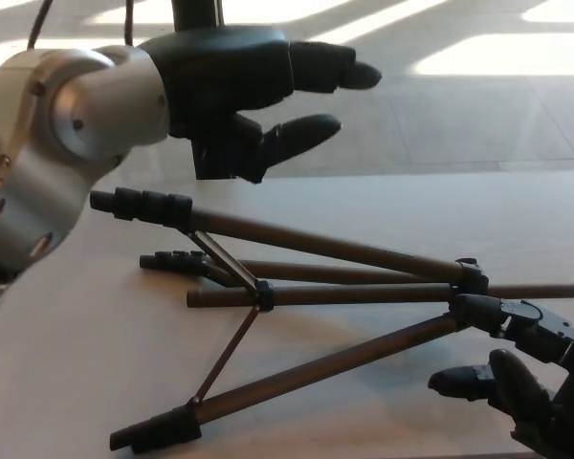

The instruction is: Use both hands of the robot to pick up the tripod lying in the middle of the desk and make it stand upright on the desk

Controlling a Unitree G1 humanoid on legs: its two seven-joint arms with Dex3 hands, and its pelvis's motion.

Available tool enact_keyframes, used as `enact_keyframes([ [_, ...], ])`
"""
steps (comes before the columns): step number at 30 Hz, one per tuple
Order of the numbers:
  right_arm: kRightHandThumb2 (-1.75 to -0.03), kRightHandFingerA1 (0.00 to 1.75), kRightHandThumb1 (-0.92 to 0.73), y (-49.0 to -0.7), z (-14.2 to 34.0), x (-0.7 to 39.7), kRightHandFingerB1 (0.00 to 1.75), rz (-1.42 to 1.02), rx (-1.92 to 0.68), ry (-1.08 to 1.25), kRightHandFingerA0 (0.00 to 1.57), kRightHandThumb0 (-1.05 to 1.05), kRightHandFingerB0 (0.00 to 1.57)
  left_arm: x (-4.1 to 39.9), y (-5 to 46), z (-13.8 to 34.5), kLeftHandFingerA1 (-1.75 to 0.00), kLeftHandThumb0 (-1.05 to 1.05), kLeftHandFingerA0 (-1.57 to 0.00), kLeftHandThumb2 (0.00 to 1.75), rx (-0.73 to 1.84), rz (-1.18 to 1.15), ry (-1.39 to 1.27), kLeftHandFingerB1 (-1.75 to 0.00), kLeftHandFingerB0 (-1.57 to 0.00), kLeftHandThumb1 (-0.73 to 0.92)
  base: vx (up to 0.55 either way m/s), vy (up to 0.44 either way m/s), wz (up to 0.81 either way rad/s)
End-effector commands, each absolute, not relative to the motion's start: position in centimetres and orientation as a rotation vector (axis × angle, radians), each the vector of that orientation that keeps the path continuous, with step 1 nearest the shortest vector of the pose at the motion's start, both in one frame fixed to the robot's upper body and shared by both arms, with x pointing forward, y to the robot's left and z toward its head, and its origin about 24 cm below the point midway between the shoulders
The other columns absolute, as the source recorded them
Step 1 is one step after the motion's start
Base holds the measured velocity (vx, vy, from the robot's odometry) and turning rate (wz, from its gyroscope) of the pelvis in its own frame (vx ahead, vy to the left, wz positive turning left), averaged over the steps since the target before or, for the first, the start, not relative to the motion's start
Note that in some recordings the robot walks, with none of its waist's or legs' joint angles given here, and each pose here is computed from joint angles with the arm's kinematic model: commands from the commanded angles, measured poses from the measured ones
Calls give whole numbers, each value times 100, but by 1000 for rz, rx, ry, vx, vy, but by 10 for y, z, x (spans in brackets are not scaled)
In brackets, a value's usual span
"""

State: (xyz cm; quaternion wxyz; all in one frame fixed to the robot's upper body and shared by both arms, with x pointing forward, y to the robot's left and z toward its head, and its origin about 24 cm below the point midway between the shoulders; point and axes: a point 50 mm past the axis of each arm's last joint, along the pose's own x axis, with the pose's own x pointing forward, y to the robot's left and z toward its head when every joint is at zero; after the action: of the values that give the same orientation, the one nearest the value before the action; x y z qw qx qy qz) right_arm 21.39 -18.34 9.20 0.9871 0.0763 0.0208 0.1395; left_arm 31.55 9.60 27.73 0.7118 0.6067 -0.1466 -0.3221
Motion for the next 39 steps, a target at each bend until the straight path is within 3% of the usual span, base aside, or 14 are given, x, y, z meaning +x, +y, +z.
enact_keyframes([
  [1,-62,74,-71,-204,91,205,48,205,94,128,71,-73,57,333,107,217,-9,-96,0,104,1987,-685,-52,-8,-14,54,0,0,0],
  [2,-62,74,-71,-204,91,206,48,205,95,128,71,-73,57,334,107,216,-9,-96,0,104,1990,-686,-49,-8,-14,54,0,0,0],
  [3,-62,76,-71,-203,91,207,49,210,97,121,70,-74,56,334,107,212,-20,-105,0,67,2003,-689,-34,-32,0,69,0,0,0],
  [4,-61,76,-71,-203,91,207,50,211,96,123,70,-75,57,335,107,209,-8,-97,0,104,2008,-688,-31,-10,-14,53,0,0,0],
  [7,-62,77,-70,-203,92,207,48,203,89,128,69,-76,55,339,109,198,-4,-101,0,105,2071,-662,-25,-4,-16,57,0,0,0],
  [11,-62,76,-72,-203,91,204,48,195,81,136,70,-73,56,345,112,192,-9,-97,0,103,2171,-614,-4,0,-6,54,0,0,0],
  [12,-62,75,-71,-202,91,204,48,194,83,143,71,-73,57,347,114,191,-3,-100,0,105,2180,-598,-10,0,-15,56,0,0,0],
  [15,-61,76,-71,-201,91,205,49,199,90,137,71,-74,60,358,118,190,-1,-100,0,105,2242,-504,-36,-2,-17,56,0,0,0],
  [20,-61,77,-70,-201,93,208,50,199,80,136,72,-75,59,371,120,201,-8,-99,0,105,2282,-406,-64,0,-1,54,0,0,0],
  [25,-61,74,-71,-201,93,206,48,191,70,143,75,-73,59,377,111,199,-6,-97,0,103,2282,-360,-88,0,-1,52,0,0,0],
  [27,-61,75,-69,-201,92,206,48,201,83,140,73,-74,62,377,109,196,-2,-97,0,100,2260,-340,-126,0,-9,54,0,0,0],
  [30,-61,74,-69,-201,93,206,48,210,87,141,73,-73,62,380,102,193,-6,-94,0,98,2239,-303,-177,0,0,51,0,0,0],
  [36,-61,75,-67,-201,95,208,47,214,93,138,72,-74,64,385,88,187,-9,-94,0,100,2190,-260,-206,0,0,49,0,0,0],
  [39,-61,76,-68,-200,94,209,47,227,97,141,70,-72,63,384,74,180,-10,-94,0,99,2122,-269,-240,0,-9,52,0,0,0],
])
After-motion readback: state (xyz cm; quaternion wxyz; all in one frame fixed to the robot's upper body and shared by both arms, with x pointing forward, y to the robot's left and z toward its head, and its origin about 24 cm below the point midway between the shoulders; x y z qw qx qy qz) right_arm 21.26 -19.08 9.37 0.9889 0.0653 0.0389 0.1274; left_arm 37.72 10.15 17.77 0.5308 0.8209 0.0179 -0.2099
